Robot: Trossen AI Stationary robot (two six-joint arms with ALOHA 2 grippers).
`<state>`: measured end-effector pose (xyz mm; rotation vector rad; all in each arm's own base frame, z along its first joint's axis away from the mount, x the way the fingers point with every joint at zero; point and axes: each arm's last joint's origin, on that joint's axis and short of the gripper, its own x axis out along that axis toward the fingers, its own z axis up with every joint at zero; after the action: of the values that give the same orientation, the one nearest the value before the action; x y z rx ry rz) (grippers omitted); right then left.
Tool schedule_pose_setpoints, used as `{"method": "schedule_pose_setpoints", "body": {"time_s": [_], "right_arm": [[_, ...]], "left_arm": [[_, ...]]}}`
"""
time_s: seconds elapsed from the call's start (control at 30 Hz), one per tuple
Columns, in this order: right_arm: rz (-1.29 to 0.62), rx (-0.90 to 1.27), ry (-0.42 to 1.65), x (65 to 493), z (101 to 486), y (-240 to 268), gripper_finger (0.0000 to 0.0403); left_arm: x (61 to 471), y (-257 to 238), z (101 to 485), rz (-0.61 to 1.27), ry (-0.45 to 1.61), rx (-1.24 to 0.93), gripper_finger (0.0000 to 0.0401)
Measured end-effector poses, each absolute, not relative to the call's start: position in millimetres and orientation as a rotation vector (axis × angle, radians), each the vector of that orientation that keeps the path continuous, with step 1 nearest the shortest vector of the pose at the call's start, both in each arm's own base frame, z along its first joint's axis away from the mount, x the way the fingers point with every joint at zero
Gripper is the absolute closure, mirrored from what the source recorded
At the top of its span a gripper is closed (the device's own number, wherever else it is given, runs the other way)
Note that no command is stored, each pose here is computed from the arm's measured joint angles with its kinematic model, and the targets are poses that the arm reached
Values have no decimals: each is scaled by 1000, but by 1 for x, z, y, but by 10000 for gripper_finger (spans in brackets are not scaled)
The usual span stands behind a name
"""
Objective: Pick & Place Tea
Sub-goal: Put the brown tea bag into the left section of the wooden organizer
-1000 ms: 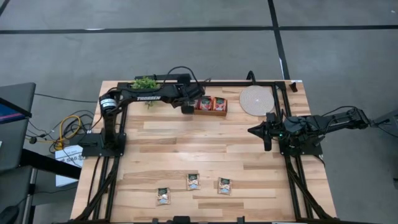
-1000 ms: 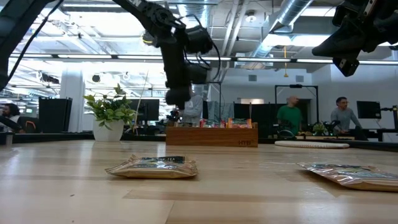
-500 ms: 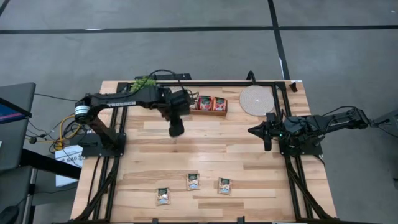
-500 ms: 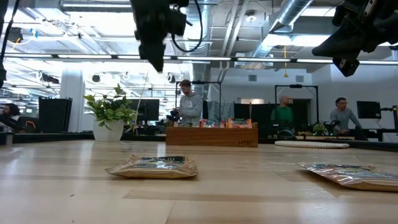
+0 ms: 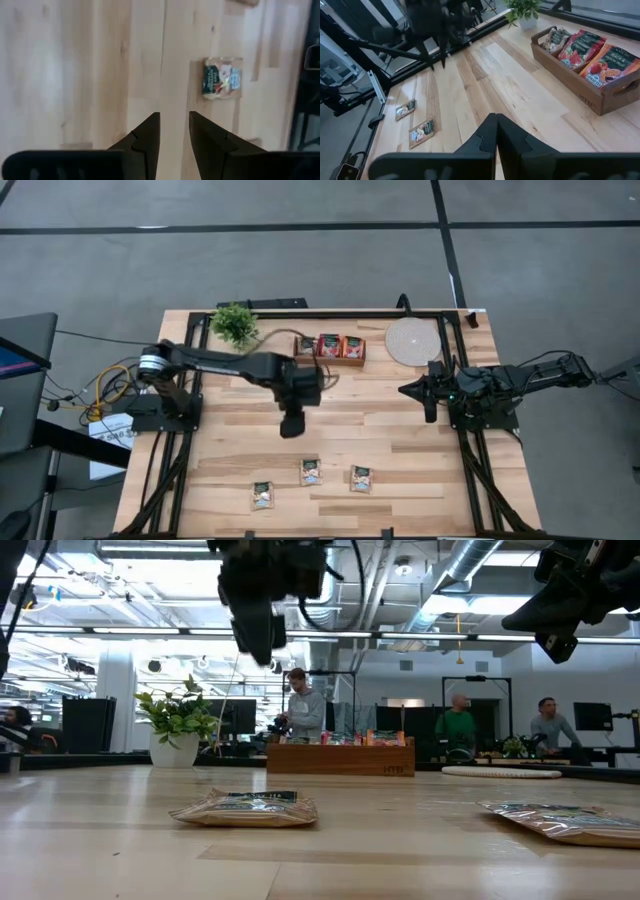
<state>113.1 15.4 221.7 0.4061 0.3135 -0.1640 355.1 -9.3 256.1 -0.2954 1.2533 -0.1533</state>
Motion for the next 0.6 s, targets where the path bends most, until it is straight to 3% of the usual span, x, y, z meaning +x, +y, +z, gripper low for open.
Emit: {"method": "schedule_pose_setpoints", "body": {"time_s": [0.23, 0.6], "right_arm": [[-165, 405, 318, 113, 221, 15, 403], [-166, 404, 320, 113, 221, 15, 403]], "left_arm": [[373, -32, 214, -215, 1347, -247, 307], [379, -75, 184, -239, 1411, -154, 307]]}}
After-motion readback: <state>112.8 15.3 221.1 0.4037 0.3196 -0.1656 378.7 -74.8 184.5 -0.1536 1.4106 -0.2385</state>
